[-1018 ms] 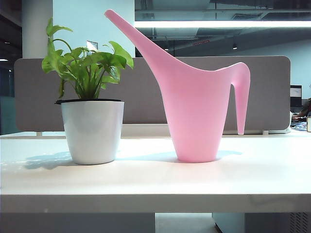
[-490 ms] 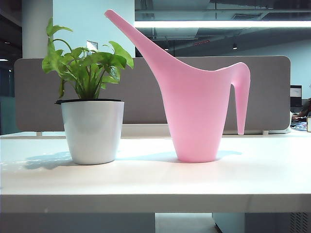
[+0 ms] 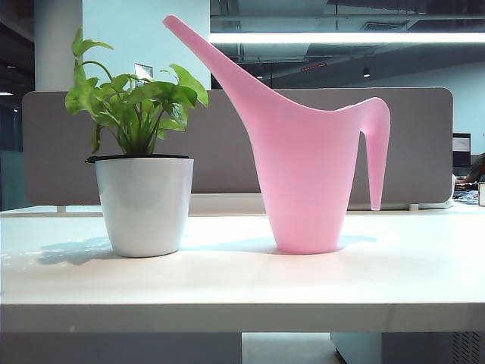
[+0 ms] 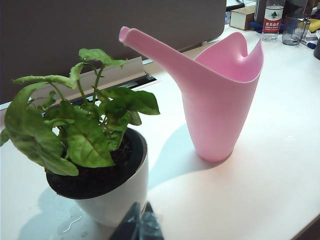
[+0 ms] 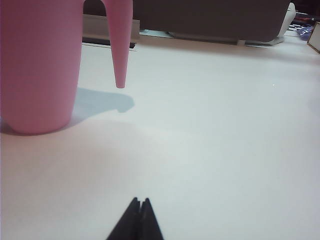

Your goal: Pick up the watering can from the table, water the potted plant, and put the can back.

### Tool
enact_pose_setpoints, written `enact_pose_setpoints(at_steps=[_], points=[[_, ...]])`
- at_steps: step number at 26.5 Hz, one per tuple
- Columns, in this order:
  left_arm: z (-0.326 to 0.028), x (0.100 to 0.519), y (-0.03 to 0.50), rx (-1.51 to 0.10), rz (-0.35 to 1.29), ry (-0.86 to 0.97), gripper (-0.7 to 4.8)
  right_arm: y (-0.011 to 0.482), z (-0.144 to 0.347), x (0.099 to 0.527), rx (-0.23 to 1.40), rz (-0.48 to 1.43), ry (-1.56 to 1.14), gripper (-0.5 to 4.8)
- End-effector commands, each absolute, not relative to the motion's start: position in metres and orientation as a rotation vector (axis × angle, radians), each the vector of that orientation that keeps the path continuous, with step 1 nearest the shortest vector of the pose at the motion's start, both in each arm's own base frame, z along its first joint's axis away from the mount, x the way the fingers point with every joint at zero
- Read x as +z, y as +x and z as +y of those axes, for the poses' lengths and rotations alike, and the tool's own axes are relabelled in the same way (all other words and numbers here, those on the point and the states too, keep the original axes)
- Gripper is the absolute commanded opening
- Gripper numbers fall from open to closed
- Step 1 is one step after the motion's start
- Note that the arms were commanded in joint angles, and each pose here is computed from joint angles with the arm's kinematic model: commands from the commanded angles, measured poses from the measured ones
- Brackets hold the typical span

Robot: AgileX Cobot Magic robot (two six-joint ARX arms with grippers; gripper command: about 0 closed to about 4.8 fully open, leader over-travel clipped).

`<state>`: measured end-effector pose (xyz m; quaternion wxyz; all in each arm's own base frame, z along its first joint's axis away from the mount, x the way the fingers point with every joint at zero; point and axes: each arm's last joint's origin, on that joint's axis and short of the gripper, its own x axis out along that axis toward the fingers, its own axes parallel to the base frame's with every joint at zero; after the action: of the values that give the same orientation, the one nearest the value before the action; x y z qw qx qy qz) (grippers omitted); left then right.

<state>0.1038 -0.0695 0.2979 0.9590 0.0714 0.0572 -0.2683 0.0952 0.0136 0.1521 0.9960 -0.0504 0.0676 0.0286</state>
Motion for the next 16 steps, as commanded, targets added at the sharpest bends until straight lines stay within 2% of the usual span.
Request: enact_pose_setpoints(at_steps=[1, 9, 13, 16], points=[[-0.069, 0.3, 0.103, -0.545, 0.106, 0.141, 0.04, 0.096, 0.014, 0.151, 0.053, 0.127, -0.102, -0.05], [-0.065, 0.294, 0.102, -0.521, 0.103, 0.139, 0.04, 0.096, 0.014, 0.151, 0.053, 0.127, -0.102, -0.05], [-0.049, 0.264, 0.099, -0.446, 0.09, 0.022, 0.04, 0.096, 0.014, 0.151, 0.053, 0.127, -0.102, -0.05], [-0.034, 0.235, 0.096, -0.32, 0.065, -0.052, 0.04, 0.096, 0.014, 0.151, 0.053, 0.127, -0.102, -0.05]])
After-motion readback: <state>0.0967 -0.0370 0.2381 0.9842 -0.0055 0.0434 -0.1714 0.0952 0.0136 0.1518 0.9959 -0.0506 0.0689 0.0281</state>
